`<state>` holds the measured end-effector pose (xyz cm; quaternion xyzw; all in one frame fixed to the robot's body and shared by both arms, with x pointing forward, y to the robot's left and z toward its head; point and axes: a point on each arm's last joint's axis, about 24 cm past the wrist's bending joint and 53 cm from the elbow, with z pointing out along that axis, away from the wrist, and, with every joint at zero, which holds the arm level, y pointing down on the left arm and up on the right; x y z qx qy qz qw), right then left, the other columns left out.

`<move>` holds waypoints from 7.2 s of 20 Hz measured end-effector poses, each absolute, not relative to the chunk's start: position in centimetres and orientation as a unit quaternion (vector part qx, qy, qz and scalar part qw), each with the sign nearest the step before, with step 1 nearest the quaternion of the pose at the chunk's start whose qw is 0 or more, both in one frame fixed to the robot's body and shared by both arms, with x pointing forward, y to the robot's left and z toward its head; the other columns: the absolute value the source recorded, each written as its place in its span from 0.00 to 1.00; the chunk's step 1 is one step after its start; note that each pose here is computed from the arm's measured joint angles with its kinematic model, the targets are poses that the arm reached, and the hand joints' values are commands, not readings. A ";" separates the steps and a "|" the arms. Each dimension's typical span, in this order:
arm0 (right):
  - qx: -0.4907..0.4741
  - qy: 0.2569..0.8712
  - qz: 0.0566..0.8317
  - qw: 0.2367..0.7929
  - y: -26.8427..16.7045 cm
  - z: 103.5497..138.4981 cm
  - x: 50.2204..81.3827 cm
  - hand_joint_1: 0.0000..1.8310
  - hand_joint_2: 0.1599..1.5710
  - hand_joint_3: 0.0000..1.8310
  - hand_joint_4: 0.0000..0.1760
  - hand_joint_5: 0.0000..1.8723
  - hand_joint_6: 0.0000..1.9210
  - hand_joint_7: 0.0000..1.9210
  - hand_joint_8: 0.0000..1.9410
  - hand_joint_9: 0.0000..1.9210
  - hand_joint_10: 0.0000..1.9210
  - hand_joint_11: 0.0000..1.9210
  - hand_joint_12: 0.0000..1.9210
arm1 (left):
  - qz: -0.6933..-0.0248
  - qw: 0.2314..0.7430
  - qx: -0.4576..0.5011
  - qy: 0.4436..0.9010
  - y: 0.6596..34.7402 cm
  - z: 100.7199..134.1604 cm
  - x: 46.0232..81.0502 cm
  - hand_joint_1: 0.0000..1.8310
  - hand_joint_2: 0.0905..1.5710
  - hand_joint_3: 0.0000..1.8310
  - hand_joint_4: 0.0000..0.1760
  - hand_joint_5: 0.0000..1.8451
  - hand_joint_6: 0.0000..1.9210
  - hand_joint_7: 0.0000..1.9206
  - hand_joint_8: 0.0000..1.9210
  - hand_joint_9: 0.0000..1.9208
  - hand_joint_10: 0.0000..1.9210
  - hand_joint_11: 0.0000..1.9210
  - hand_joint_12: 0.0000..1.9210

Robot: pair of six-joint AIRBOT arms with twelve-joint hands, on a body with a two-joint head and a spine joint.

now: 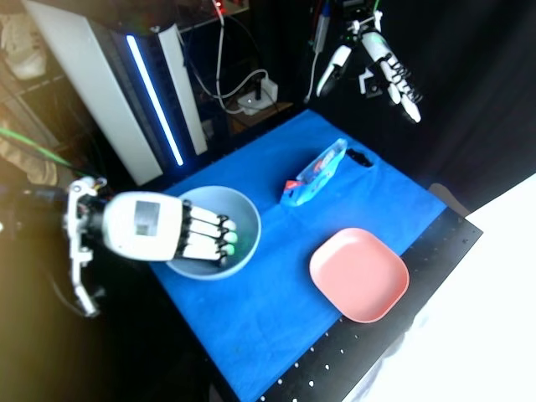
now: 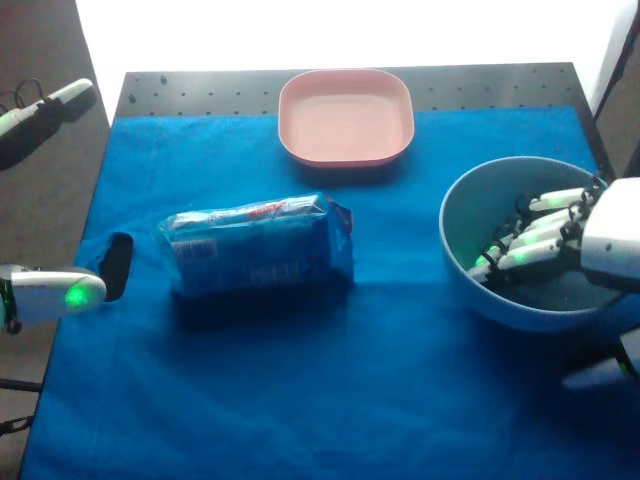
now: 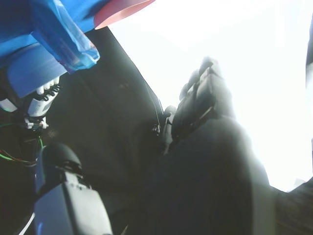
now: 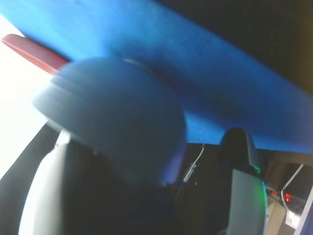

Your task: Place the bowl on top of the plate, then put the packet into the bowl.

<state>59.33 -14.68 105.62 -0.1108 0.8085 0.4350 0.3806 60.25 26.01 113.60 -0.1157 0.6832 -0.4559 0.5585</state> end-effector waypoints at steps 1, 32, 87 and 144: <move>-0.099 0.808 0.445 0.374 -14.6 105.6 59.6 0.93 0.65 0.01 0.00 0.40 0.02 0.41 0.01 0.45 0.02 0.34 0.72 | -0.455 0.559 -0.117 0.683 26.1 113.6 60.3 0.37 0.51 0.00 1.00 0.00 0.00 0.00 0.00 0.00 0.00 0.00 0.00; -0.044 0.680 0.526 0.509 -11.1 115.8 67.5 0.54 0.94 0.09 0.00 0.58 1.00 0.70 1.00 0.78 1.00 0.81 1.00 | -0.463 0.553 -0.122 0.681 25.5 112.9 60.1 0.37 0.55 0.01 0.95 0.00 0.00 0.00 0.00 0.00 0.00 0.00 0.00; -0.091 0.764 0.397 0.500 -3.5 109.3 75.3 0.28 0.93 0.00 0.00 0.31 0.00 0.41 0.01 0.37 0.33 0.29 0.72 | -0.478 0.548 -0.117 0.676 24.1 112.9 60.9 0.36 0.54 0.00 0.95 0.00 0.00 0.00 0.00 0.00 0.00 0.01 0.00; 0.091 0.623 0.557 0.542 -17.6 117.8 68.6 0.11 0.73 0.00 0.88 0.00 0.00 0.00 0.00 0.00 0.00 0.00 0.00 | -0.475 0.615 0.031 0.629 7.7 124.2 76.3 0.76 0.66 0.00 0.00 0.50 0.48 0.55 0.40 0.58 0.49 0.56 0.46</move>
